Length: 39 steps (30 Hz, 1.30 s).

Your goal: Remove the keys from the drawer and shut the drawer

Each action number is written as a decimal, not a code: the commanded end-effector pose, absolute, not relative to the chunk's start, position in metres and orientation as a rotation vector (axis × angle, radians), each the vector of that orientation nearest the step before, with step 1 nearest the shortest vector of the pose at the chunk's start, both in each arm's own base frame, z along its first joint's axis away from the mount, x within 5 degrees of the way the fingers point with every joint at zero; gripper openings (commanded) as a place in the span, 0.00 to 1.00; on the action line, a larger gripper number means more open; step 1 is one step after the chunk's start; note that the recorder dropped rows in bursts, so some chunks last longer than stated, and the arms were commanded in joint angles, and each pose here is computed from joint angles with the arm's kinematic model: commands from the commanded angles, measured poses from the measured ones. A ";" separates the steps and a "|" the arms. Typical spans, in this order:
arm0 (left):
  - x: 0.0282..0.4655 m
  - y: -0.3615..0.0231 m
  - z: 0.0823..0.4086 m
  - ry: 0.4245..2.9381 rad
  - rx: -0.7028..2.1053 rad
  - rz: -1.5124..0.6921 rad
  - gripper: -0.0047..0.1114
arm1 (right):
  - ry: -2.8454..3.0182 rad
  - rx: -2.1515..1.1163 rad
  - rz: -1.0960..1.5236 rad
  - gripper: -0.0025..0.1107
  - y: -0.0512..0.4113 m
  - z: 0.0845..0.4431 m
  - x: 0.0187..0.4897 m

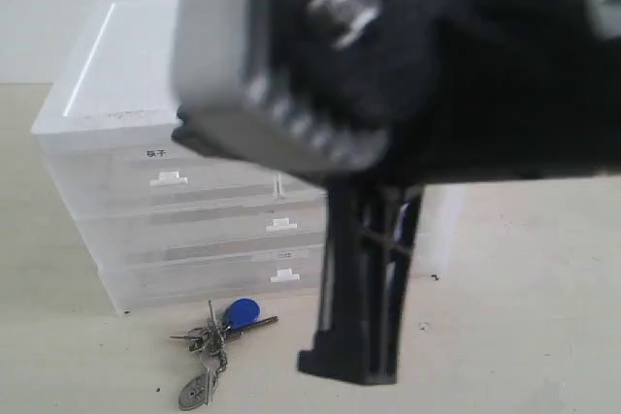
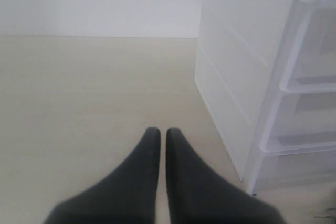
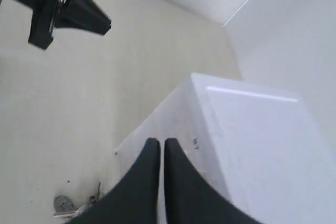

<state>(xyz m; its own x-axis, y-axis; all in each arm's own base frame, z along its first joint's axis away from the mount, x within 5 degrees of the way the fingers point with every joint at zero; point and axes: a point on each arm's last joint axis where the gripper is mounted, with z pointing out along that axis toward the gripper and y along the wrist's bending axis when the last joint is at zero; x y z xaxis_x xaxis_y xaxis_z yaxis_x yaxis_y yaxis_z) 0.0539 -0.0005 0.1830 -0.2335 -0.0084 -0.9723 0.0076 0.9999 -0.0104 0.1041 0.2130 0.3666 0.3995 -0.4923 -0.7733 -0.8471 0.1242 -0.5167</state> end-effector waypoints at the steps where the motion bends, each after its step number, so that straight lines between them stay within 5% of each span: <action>1: 0.054 -0.001 0.185 1.794 0.002 -0.012 0.08 | 1.153 -1.414 0.415 0.02 0.179 0.399 0.086; 26: 0.054 -0.001 0.185 1.794 0.002 -0.012 0.08 | 0.981 -1.006 0.528 0.02 0.016 0.449 0.005; 30: 0.054 -0.001 0.185 1.794 0.002 -0.012 0.08 | 1.221 -0.763 0.515 0.02 0.010 0.440 0.026; 34: 0.054 -0.001 0.185 1.794 0.002 -0.012 0.08 | 1.651 -0.139 0.104 0.02 -0.003 0.405 0.081; 36: 0.054 -0.001 0.185 1.794 0.002 -0.012 0.08 | 1.688 -0.142 -0.060 0.02 0.011 0.394 0.094; 39: 0.054 -0.001 0.185 1.794 0.002 -0.012 0.08 | 1.708 -0.256 0.037 0.02 0.052 0.392 0.108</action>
<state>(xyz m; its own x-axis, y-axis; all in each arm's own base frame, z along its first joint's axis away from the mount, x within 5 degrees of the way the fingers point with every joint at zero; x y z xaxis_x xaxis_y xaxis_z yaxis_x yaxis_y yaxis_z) 0.0539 -0.0005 0.1830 -0.2335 -0.0084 -0.9723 0.0076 0.9999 -0.0104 0.0962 0.0264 0.3908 -0.1542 -0.1718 -0.9730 -0.1626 0.9758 -0.1465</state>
